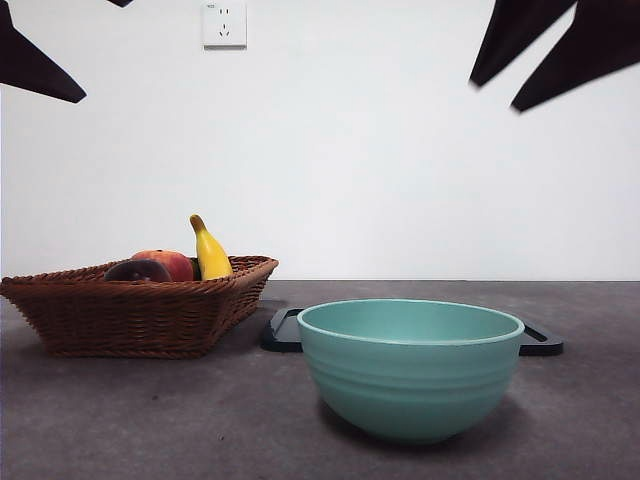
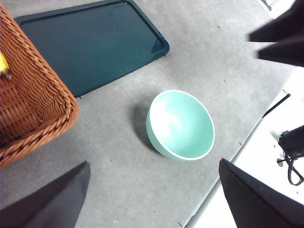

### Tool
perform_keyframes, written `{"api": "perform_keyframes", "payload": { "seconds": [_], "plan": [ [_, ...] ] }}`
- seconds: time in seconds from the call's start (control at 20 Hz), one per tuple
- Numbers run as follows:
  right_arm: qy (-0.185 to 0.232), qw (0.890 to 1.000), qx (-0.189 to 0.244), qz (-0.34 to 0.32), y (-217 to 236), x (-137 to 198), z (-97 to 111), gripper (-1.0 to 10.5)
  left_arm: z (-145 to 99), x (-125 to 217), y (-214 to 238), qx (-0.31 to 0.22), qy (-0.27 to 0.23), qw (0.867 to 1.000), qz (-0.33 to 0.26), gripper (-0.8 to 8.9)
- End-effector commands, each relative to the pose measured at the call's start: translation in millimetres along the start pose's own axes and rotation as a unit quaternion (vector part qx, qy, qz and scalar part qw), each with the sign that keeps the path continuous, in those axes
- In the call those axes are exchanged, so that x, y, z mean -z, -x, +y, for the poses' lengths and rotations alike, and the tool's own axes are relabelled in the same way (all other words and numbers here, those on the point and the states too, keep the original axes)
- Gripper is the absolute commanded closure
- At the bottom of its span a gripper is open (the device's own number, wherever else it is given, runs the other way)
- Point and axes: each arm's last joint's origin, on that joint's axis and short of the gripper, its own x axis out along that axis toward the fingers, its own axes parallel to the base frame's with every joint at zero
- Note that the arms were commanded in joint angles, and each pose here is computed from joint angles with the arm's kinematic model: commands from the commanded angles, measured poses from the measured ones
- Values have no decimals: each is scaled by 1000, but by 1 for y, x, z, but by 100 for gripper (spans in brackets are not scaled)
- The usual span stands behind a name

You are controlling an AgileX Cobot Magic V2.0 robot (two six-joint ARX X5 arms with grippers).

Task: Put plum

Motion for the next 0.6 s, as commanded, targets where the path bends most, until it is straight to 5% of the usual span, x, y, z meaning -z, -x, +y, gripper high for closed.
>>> {"api": "perform_keyframes", "payload": {
  "seconds": [0.05,0.35,0.6],
  "plan": [
    [11,1000,-23,-9,15,1,5,729,-1,-3,0,4,-13,1000,-4,380],
    [3,995,-94,38,39,21,9,729,-1,-3,0,4,-12,1000,-4,380],
    [3,995,-93,42,39,21,9,729,-1,-3,0,4,-12,1000,-4,380]
  ]
}}
